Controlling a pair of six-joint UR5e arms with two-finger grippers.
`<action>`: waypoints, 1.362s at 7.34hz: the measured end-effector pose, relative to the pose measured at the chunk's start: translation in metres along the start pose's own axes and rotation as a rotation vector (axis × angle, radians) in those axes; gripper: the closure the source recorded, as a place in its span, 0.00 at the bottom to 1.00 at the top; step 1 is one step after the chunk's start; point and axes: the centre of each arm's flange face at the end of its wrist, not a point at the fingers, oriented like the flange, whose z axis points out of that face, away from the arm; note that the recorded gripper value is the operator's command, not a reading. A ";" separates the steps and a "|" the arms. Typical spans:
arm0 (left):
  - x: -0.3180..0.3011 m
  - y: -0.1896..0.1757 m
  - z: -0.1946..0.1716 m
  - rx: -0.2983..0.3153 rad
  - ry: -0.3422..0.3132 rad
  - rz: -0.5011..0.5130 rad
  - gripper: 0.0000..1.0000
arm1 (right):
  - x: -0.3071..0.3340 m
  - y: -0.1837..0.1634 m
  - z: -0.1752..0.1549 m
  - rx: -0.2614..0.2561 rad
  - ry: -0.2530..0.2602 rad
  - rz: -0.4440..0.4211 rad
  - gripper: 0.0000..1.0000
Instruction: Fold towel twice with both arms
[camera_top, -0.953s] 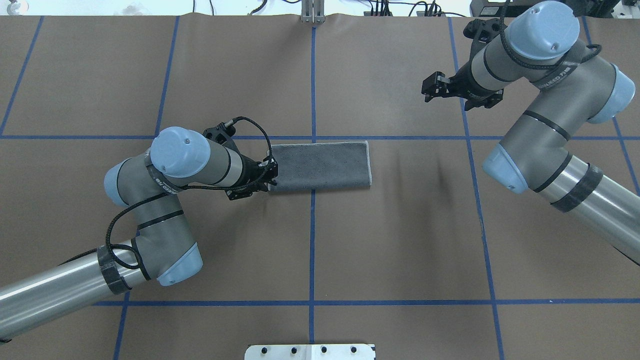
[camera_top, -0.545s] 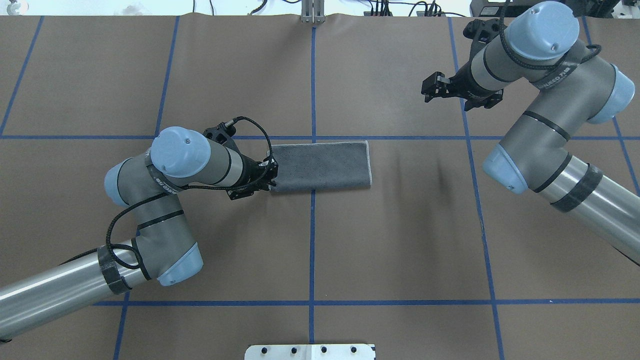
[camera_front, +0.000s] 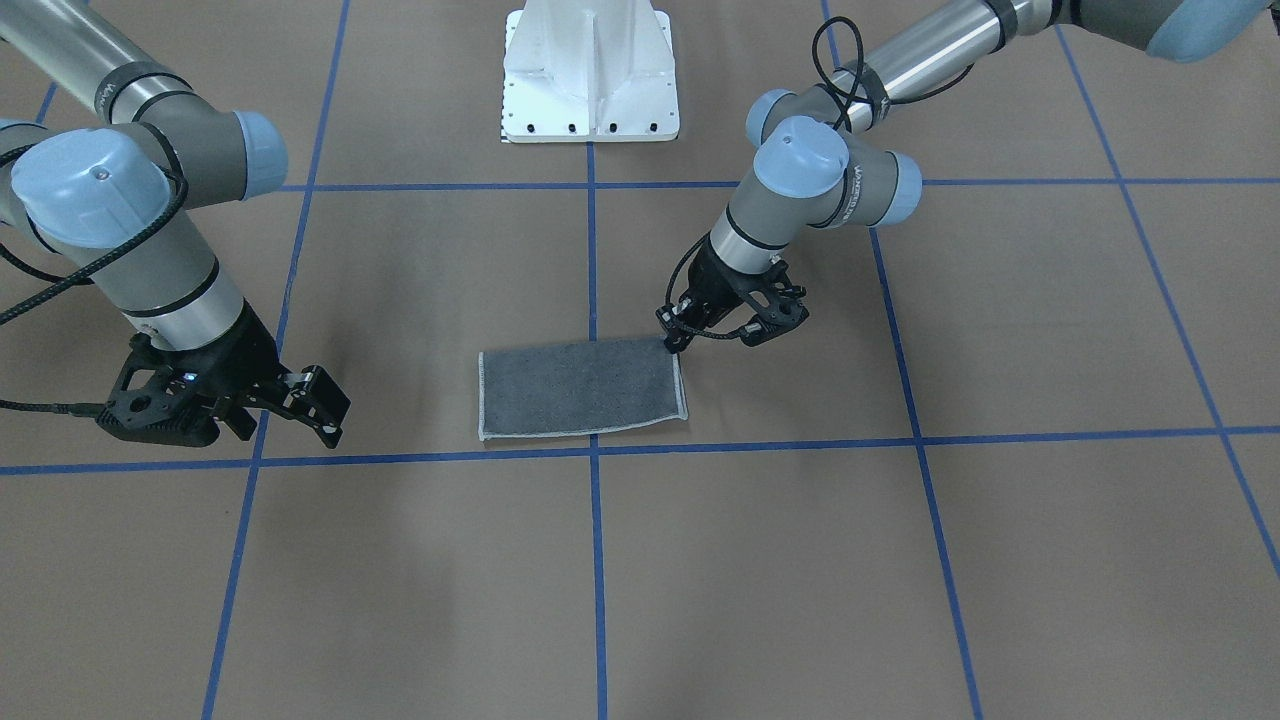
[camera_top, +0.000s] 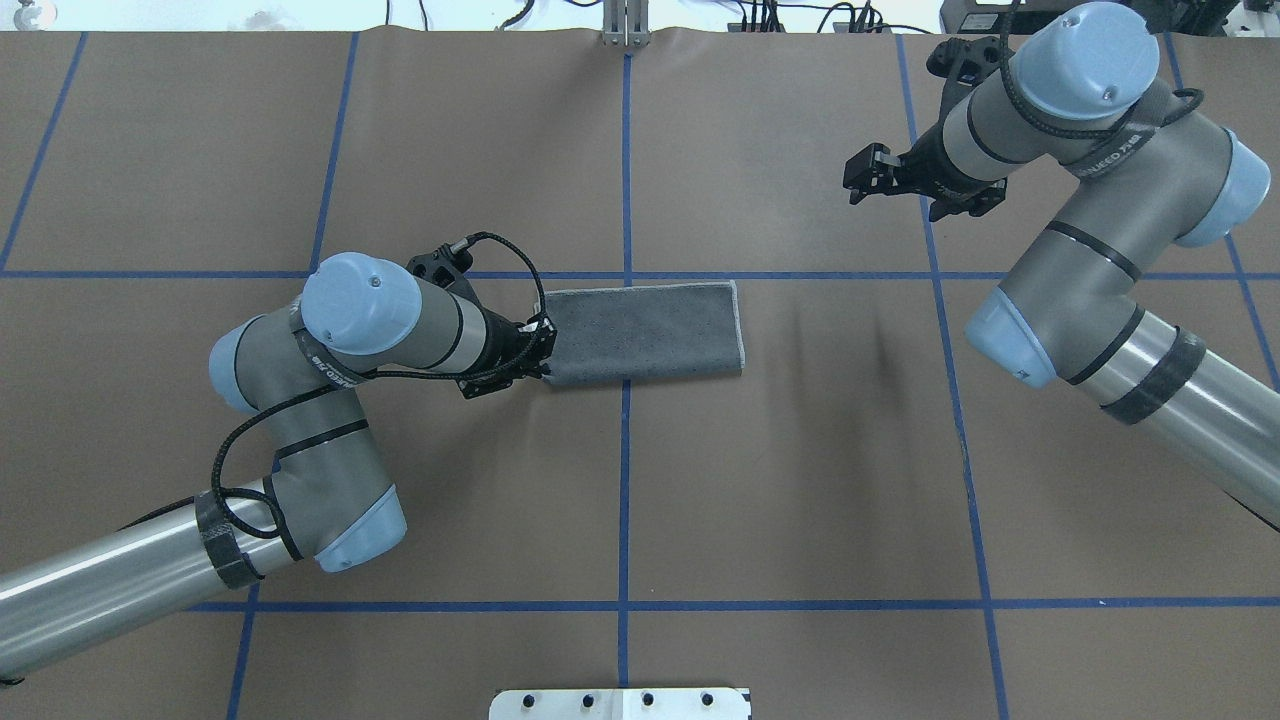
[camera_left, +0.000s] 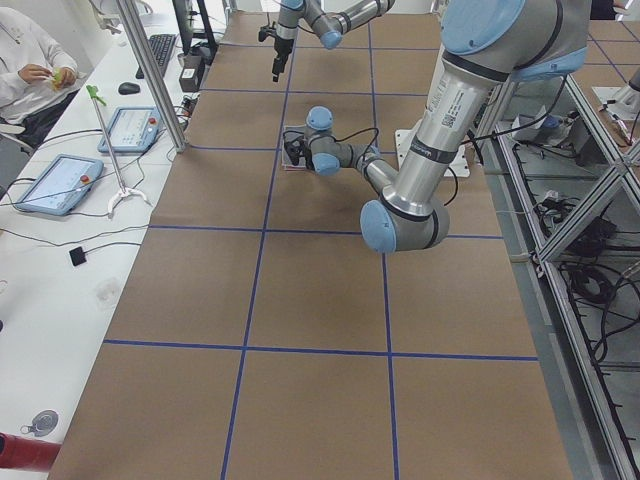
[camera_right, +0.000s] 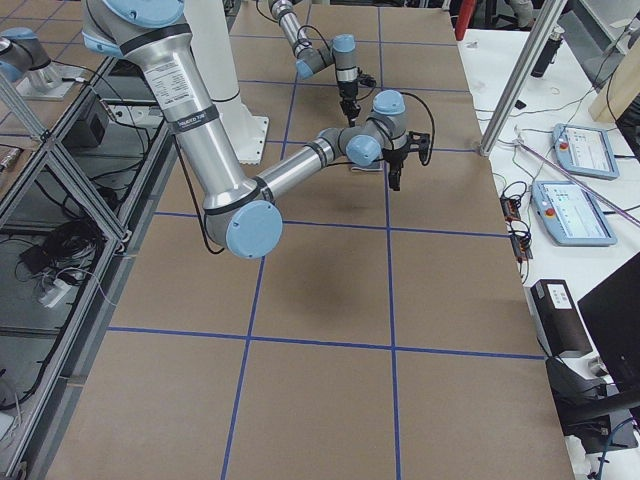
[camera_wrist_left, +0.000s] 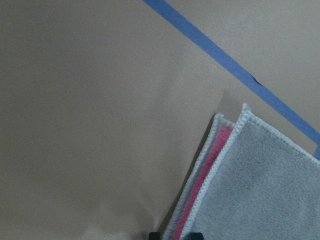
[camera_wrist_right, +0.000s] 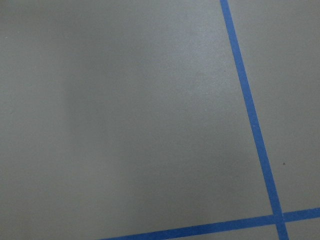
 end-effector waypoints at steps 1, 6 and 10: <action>0.003 0.001 -0.001 -0.001 0.005 0.001 1.00 | 0.000 0.000 0.000 0.000 0.000 0.000 0.00; 0.028 0.012 -0.006 -0.009 0.032 0.010 1.00 | 0.000 -0.002 -0.002 0.003 -0.001 0.001 0.00; 0.068 0.026 -0.013 -0.010 0.038 0.013 1.00 | 0.008 -0.010 -0.005 0.011 0.005 0.014 0.00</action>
